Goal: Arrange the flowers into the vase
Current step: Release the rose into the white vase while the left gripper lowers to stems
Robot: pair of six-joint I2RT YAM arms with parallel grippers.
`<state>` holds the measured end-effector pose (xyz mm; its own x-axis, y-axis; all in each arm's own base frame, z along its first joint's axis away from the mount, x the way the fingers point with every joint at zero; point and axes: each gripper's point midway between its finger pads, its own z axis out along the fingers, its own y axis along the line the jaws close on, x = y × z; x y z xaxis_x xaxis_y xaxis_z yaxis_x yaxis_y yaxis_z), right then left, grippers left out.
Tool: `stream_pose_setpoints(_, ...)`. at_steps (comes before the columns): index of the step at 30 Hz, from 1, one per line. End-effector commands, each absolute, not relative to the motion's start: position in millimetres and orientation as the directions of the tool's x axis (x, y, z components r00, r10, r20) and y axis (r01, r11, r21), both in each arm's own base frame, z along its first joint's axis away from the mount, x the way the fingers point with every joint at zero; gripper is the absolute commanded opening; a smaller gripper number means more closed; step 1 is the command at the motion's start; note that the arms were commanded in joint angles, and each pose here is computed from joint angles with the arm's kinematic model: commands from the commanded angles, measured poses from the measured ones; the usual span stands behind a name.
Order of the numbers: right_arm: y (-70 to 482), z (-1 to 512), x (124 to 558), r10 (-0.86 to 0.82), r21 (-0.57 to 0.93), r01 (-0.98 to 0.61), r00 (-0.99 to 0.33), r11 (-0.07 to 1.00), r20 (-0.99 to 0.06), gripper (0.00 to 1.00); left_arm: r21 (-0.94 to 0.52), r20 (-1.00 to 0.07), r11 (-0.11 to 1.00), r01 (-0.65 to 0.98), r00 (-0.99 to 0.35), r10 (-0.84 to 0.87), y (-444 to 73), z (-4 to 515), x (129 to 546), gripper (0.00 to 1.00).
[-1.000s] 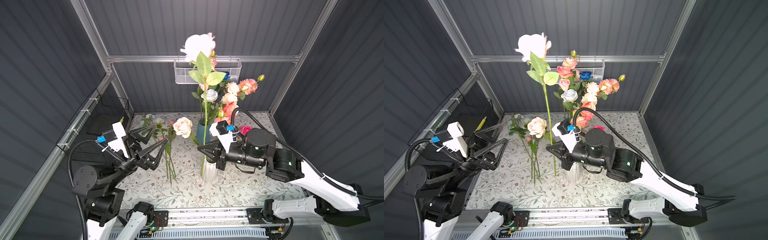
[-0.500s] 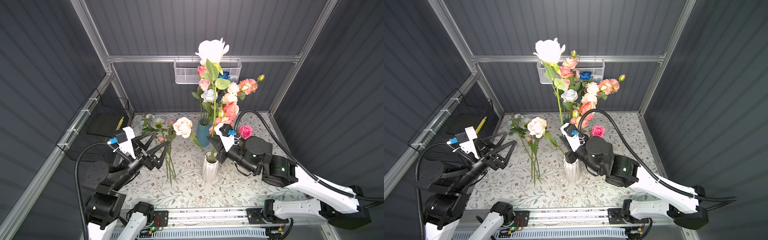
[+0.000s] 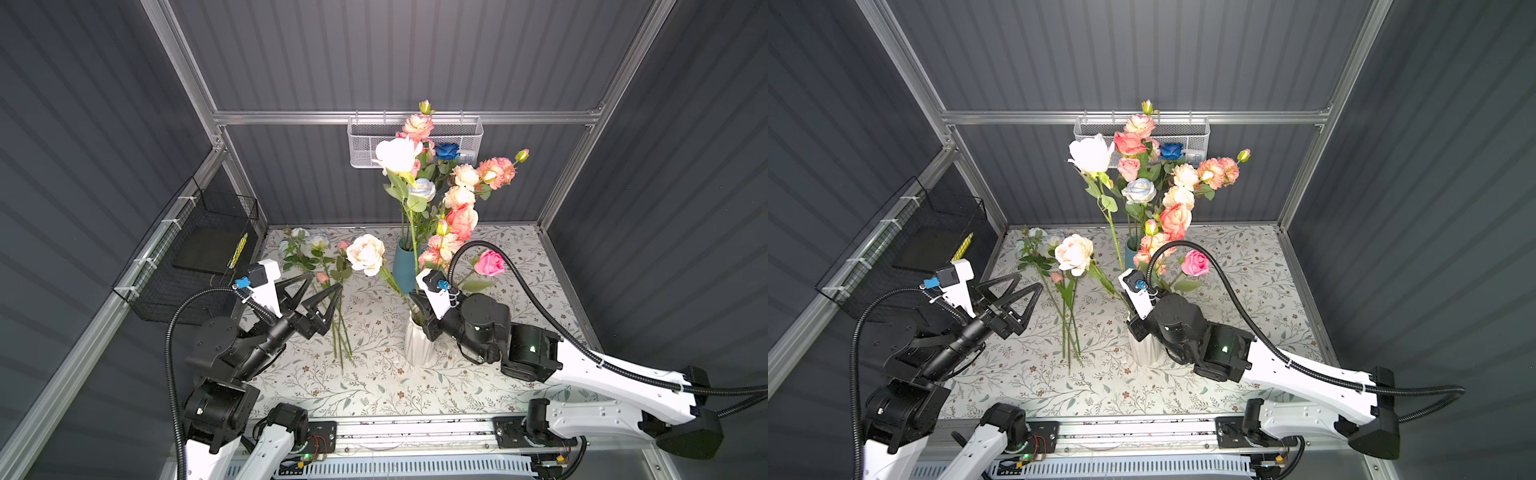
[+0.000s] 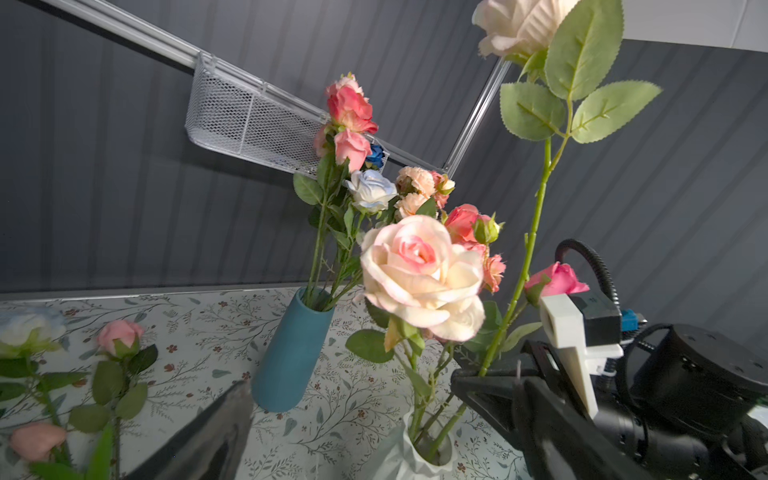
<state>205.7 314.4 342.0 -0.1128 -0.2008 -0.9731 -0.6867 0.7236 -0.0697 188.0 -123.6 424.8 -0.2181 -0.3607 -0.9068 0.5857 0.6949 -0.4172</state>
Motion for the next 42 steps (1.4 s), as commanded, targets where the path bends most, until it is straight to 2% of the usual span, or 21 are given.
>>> stream_pose_setpoints(1,302.9,362.6,199.2,-0.071,0.036,-0.678,-0.129,0.734,-0.989,0.55,-0.434,-0.901,0.758,0.487,-0.255,-0.352,-113.7,400.5,204.2,1.0)
stream_pose_setpoints(2,300.0,365.1,196.2,-0.052,0.055,-0.683,-0.135,0.728,-0.989,0.63,-0.44,-0.897,0.768,0.465,-0.273,-0.348,-112.6,393.6,208.6,1.0)
stream_pose_setpoints(3,298.0,366.1,194.4,-0.039,0.07,-0.686,-0.141,0.724,-0.989,0.66,-0.448,-0.891,0.778,0.441,-0.289,-0.349,-111.0,387.3,212.8,1.0)
stream_pose_setpoints(9,288.1,370.8,177.6,0.04,0.172,-0.713,-0.198,0.68,-0.979,0.73,-0.469,-0.839,0.857,0.212,-0.411,-0.357,-92.6,326.1,243.6,0.95)
stream_pose_setpoints(12,280.9,376.5,168.0,0.072,0.204,-0.727,-0.208,0.656,-0.975,0.74,-0.465,-0.783,0.878,0.114,-0.515,-0.348,-93.1,278.0,261.7,0.86)
stream_pose_setpoints(16,272.5,387.7,153.7,0.107,0.225,-0.764,-0.202,0.604,-0.973,0.73,-0.435,-0.693,0.9,-0.023,-0.63,-0.351,-93.2,209.1,288.3,0.68)
stream_pose_setpoints(22,257.4,397.5,146.2,0.145,0.236,-0.77,-0.186,0.593,-0.972,0.69,-0.381,-0.622,0.896,-0.229,-0.654,-0.431,-67.0,145.2,330.8,0.53)
stream_pose_setpoints(24,252.2,399.3,144.3,0.155,0.239,-0.77,-0.183,0.592,-0.971,0.68,-0.413,-0.572,0.855,-0.314,-0.641,-0.511,-46.0,121.8,343.7,0.53)
stream_pose_setpoints(26,247.3,401.4,142.9,0.167,0.243,-0.769,-0.179,0.592,-0.97,0.68,-0.434,-0.538,0.819,-0.374,-0.621,-0.569,-30.3,102.4,353.9,0.6)
stream_pose_setpoints(30,238.9,404.5,142.5,0.185,0.249,-0.761,-0.171,0.599,-0.968,0.68,-0.445,-0.561,0.809,-0.384,-0.584,-0.586,-25.8,87.3,375.0,0.74)
stream_pose_setpoints(35,234.5,408.8,140.6,0.19,0.244,-0.764,-0.161,0.597,-0.968,0.67,-0.452,-0.563,0.805,-0.385,-0.577,-0.592,-26.7,66.4,394.6,0.8)
stream_pose_setpoints(37,233.1,409.8,140.1,0.192,0.245,-0.764,-0.161,0.597,-0.968,0.67,-0.426,-0.555,0.808,-0.407,-0.588,-0.589,-24.3,55.0,399.4,0.75)
stream_pose_setpoints(39,230.8,411.4,139.6,0.199,0.25,-0.763,-0.161,0.596,-0.967,0.67,-0.386,-0.548,0.812,-0.439,-0.599,-0.584,-18.7,44.5,399.9,0.59)
stream_pose_setpoints(40,229.8,411.4,139.6,0.2,0.249,-0.763,-0.159,0.597,-0.967,0.67,-0.362,-0.546,0.812,-0.457,-0.602,-0.582,-14.8,39.6,399.0,0.55)
stream_pose_setpoints(42,228.1,411.9,139.0,0.202,0.25,-0.762,-0.159,0.597,-0.966,0.67,-0.32,-0.551,0.812,-0.488,-0.601,-0.579,-7.3,32.6,397.9,0.53)
